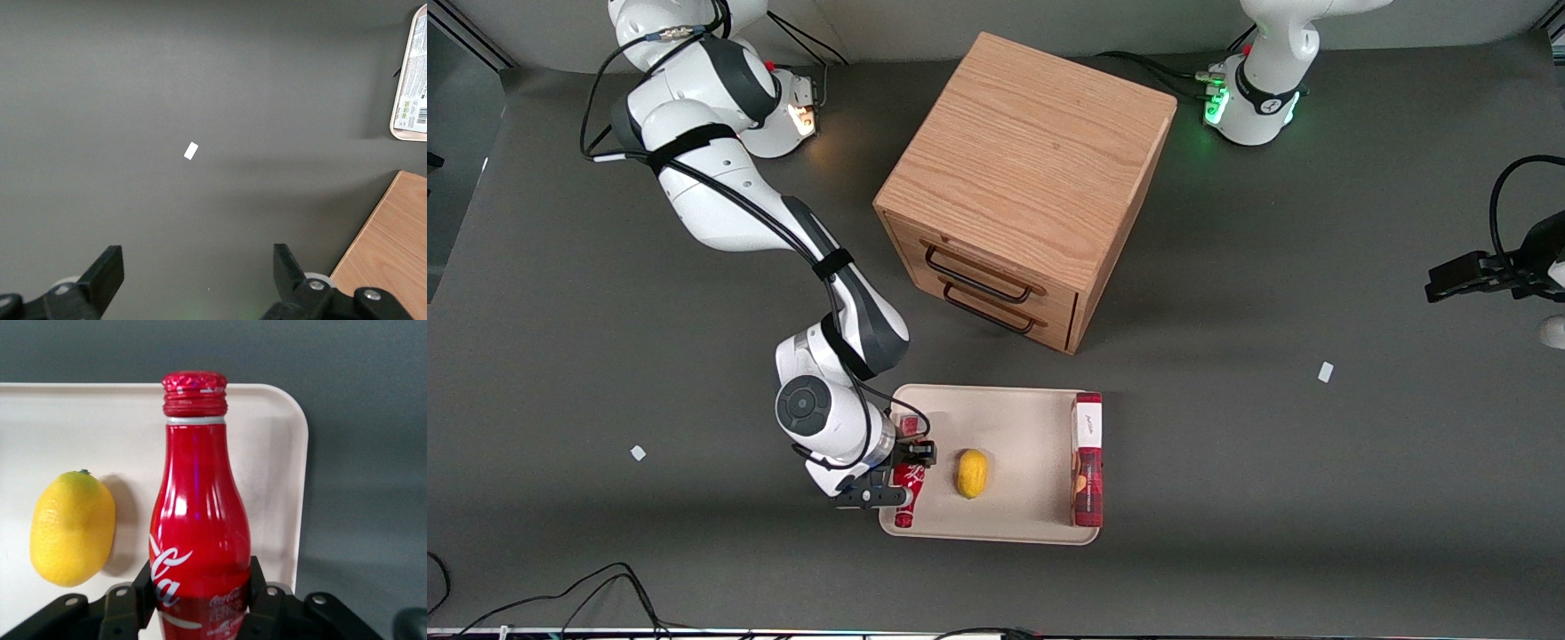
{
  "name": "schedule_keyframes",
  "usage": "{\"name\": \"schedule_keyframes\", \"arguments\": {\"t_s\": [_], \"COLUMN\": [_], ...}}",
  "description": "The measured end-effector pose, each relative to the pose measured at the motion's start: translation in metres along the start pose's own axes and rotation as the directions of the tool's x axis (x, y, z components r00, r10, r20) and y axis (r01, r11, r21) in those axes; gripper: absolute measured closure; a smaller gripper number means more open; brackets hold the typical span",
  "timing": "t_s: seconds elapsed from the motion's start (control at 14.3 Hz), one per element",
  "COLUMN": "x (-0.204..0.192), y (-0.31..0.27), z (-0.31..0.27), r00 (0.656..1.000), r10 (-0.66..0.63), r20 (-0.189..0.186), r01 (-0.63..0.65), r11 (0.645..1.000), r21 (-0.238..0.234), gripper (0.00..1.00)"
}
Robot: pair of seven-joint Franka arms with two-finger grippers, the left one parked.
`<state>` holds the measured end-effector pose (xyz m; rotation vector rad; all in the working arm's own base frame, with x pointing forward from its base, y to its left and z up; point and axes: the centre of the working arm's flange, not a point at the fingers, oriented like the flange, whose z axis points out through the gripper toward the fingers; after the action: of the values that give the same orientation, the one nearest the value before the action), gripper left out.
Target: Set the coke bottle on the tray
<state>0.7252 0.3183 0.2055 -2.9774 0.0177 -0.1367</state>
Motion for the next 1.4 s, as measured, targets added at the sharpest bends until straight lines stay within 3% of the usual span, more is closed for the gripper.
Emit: {"name": "schedule_keyframes", "arguments": {"t_s": [0.14, 0.35, 0.49, 1.12, 1.4], "x": [0.001, 0.003, 0.002, 0.004, 0.014], "y": [0.000, 0.001, 0.002, 0.001, 0.004], "z": [0.003, 0.014, 0.017, 0.013, -0.016], "r00": [1.000, 0.998, 0.997, 0.996, 0.991], "r10": [0.001, 0.004, 0.004, 0.004, -0.014], "r20": [-0.015, -0.069, -0.073, -0.088, -0.132], "r01": [-0.001, -0.002, -0.001, 0.000, 0.017], "r11": [1.000, 0.999, 0.999, 0.999, 1.000], "r21": [0.007, 0.032, 0.033, 0.039, 0.020], "gripper": [0.43, 0.17, 0.04, 0.04, 0.00]}}
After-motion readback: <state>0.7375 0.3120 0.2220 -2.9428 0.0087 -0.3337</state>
